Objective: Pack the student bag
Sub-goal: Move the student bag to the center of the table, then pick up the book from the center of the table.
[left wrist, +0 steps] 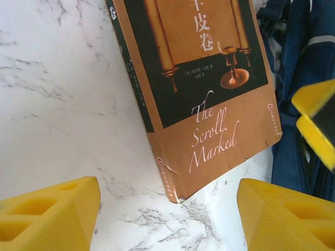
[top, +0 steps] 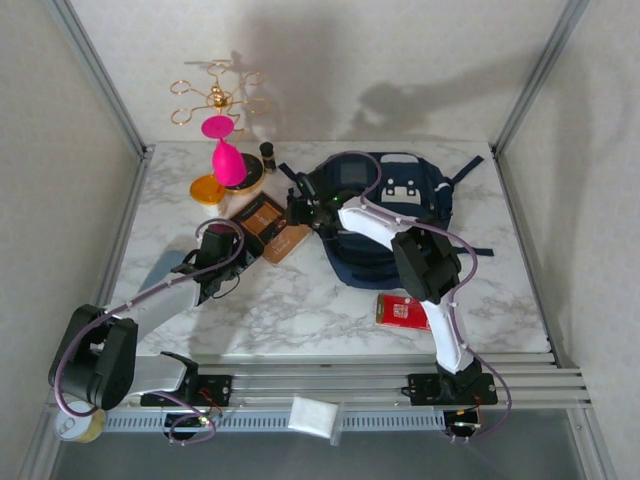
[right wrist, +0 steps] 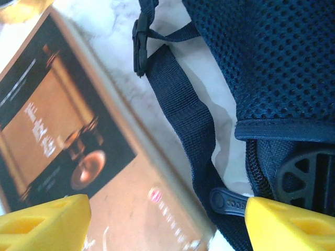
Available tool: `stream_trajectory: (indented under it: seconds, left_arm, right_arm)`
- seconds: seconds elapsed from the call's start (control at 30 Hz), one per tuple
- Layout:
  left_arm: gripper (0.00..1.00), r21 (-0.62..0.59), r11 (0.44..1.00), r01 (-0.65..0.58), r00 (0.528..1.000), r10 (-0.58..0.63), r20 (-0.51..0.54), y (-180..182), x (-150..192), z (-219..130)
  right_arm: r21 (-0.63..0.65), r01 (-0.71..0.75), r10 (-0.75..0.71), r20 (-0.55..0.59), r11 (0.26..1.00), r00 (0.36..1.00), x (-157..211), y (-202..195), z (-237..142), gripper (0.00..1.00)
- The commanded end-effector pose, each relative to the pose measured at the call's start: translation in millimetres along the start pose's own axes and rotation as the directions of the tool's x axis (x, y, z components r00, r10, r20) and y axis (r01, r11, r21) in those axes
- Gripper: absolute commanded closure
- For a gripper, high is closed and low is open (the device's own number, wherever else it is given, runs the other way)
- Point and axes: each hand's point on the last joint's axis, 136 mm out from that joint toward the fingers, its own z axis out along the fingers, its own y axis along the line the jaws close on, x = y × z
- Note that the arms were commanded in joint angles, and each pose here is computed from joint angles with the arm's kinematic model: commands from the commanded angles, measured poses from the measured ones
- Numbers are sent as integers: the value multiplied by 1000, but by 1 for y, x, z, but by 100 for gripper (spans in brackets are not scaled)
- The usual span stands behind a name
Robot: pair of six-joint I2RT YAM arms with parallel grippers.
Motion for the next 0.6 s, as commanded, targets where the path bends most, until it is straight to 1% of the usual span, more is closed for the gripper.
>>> stream_trajectory:
  seconds: [0.0,0.07,0.17,0.27,0.3,0.4,0.5,0.53,0.57]
  left_arm:
    - [30,-1,1000,21,999,-21,29,2,-5,-1]
    - [30,-9,1000,23,999,-23,32,4,-5,0]
    - [30,-19,999,36,998,-35,44,7,-7,-2]
    - [30,-25,998,54,997,-53,62,10,-9,-4]
    - [30,-29,998,58,996,-56,68,11,-10,-5]
    - [30,-30,997,65,995,-63,81,14,-12,-7]
    - [30,-37,997,71,994,-68,83,16,-12,-8]
    - [30,-38,997,74,994,-71,83,17,-12,-8]
    - [30,-39,997,73,994,-70,84,18,-11,-8]
  right_arm:
    - [54,56,-55,-12,997,998,-6,-20,14,20]
    - [-9,77,-77,-9,997,997,-10,-2,17,19]
    - [-3,100,-100,-19,995,995,-8,4,25,18]
    - [-53,133,-135,-27,990,991,-5,18,29,17]
    - [-60,147,-149,-28,987,989,-5,20,31,16]
    - [-16,149,-149,-73,989,986,3,11,46,15]
    - [-33,151,-153,-91,988,984,9,12,52,15]
    - [-61,153,-159,-100,986,982,11,17,51,16]
    - [-105,180,-192,-111,978,975,21,36,48,17]
